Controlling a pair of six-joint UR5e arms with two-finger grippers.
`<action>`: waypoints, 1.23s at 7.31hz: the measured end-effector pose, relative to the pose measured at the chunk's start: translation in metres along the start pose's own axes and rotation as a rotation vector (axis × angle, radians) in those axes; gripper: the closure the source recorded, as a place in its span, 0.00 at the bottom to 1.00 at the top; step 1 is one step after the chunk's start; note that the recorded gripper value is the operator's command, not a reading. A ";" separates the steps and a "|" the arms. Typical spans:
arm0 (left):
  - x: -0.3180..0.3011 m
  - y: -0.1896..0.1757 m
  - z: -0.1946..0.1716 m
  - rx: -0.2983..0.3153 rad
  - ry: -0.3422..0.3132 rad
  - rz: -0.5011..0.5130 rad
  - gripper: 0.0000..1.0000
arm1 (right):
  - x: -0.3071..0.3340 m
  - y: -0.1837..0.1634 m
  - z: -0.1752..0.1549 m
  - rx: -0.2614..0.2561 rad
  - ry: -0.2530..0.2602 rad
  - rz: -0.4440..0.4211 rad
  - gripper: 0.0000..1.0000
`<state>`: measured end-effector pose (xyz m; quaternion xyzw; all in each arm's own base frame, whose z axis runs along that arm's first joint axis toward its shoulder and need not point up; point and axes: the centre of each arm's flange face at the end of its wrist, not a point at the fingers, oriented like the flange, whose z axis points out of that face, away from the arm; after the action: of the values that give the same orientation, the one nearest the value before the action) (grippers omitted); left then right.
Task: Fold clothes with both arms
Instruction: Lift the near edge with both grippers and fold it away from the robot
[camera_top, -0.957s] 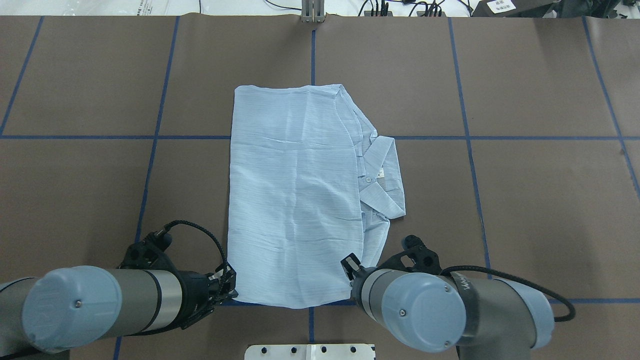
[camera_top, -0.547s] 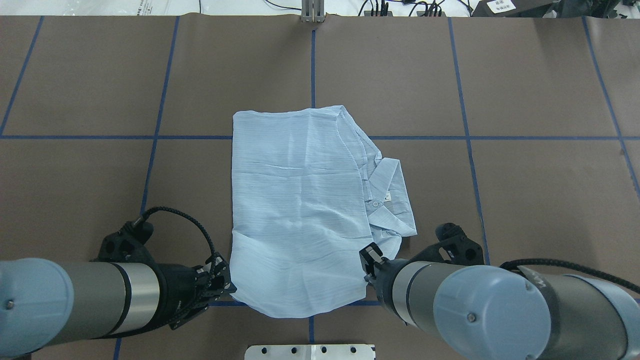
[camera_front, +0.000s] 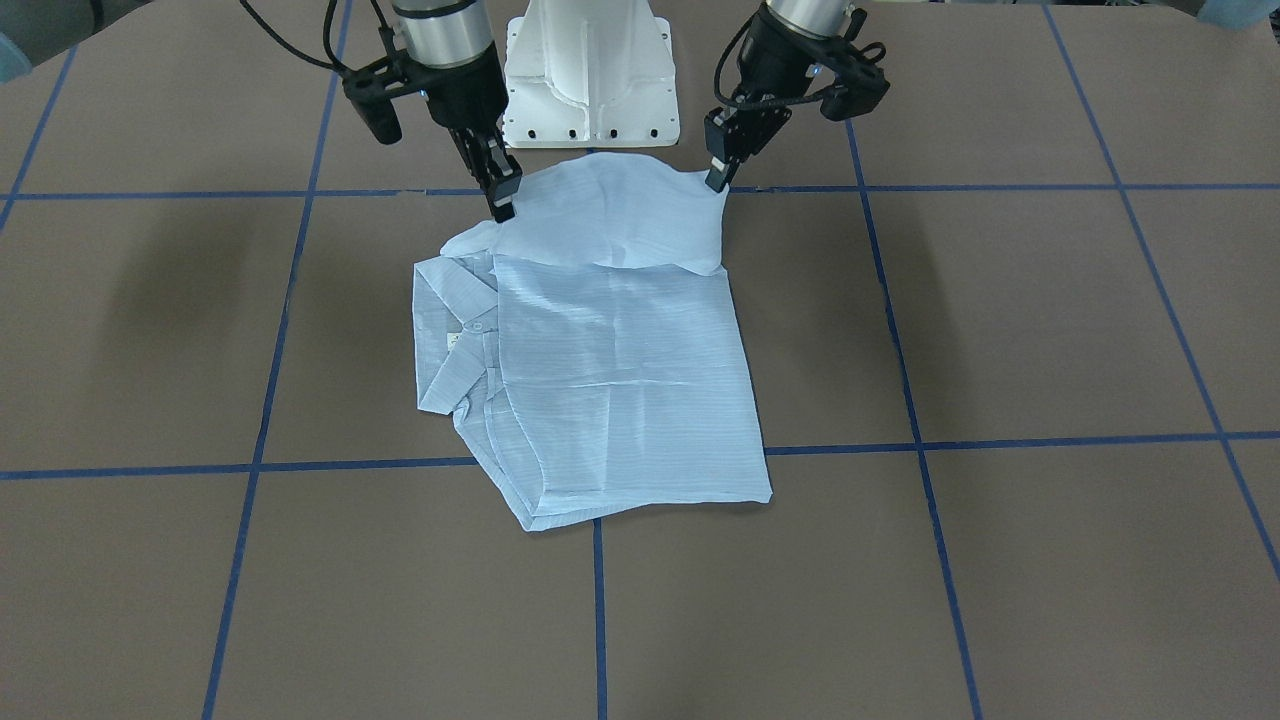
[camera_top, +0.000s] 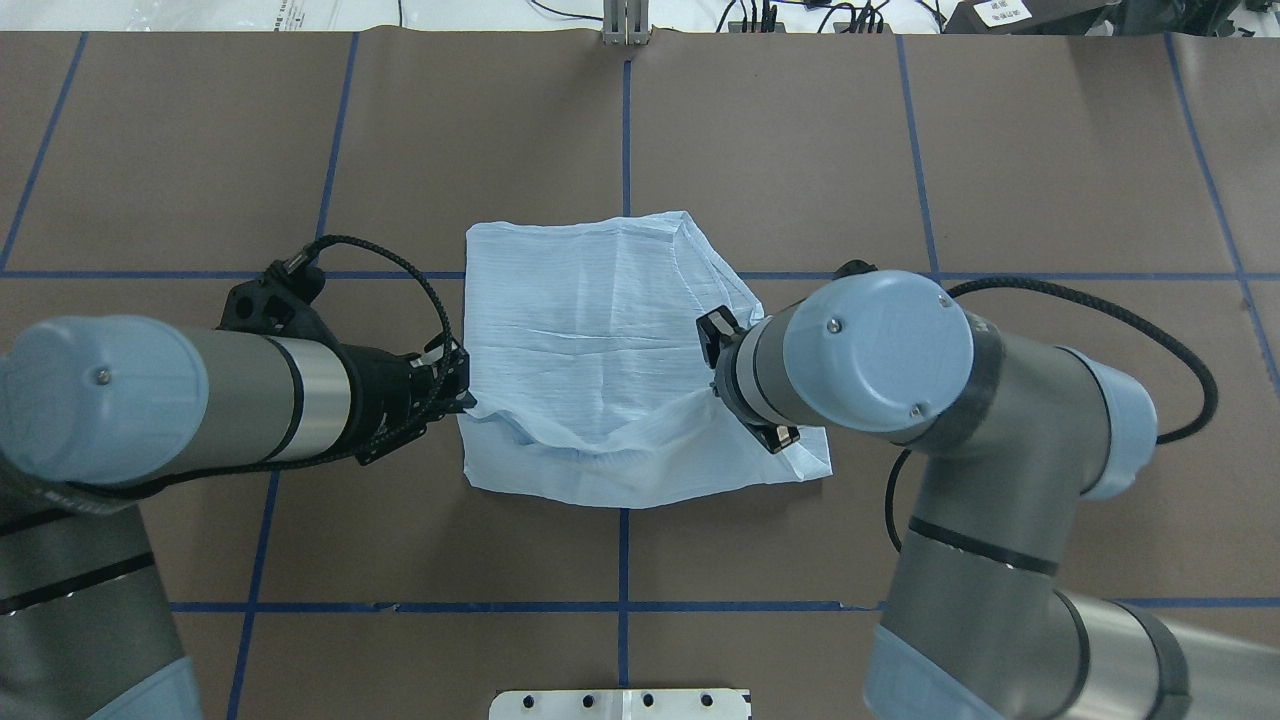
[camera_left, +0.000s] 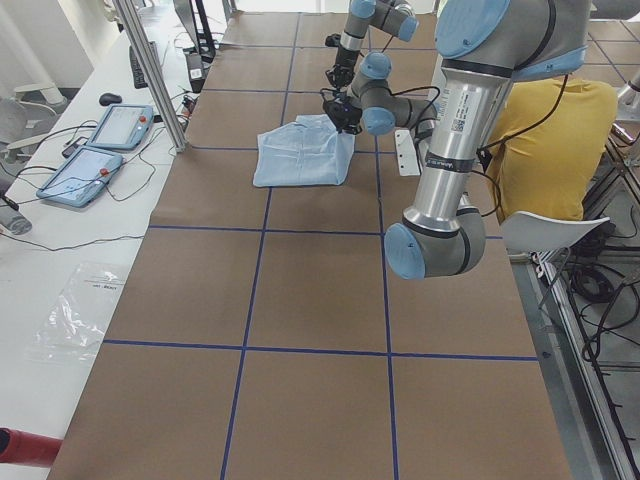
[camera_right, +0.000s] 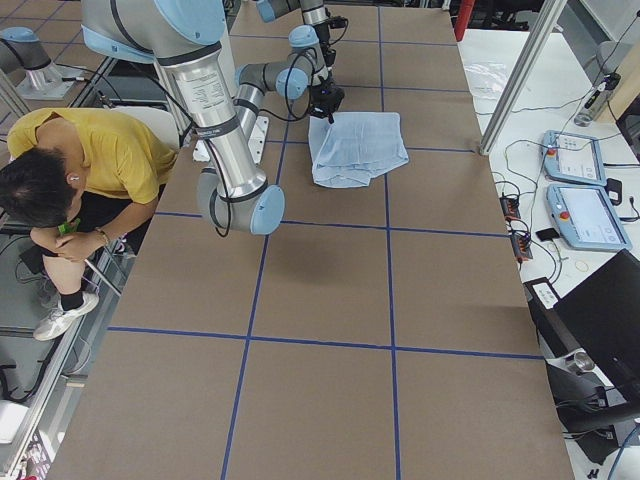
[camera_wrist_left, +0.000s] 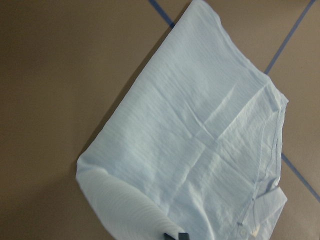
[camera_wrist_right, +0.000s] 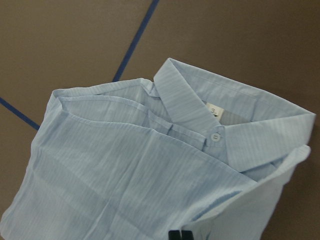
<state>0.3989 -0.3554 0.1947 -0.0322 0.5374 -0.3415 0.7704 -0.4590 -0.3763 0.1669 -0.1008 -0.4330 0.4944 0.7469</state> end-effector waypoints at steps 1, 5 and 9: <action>0.016 -0.027 0.021 0.044 -0.006 0.008 1.00 | -0.030 -0.015 0.023 -0.004 -0.002 0.002 1.00; 0.056 -0.140 0.094 0.178 0.013 0.043 1.00 | -0.143 -0.055 0.086 0.050 0.051 -0.029 1.00; 0.059 -0.191 0.165 0.210 0.018 0.080 0.39 | -0.170 -0.085 0.147 0.063 0.047 -0.117 0.00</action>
<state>0.4569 -0.5869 0.2959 0.0733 0.5064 -0.3650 0.7778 -0.5367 -0.5991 0.2125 -0.0634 -0.4046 0.4610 0.7873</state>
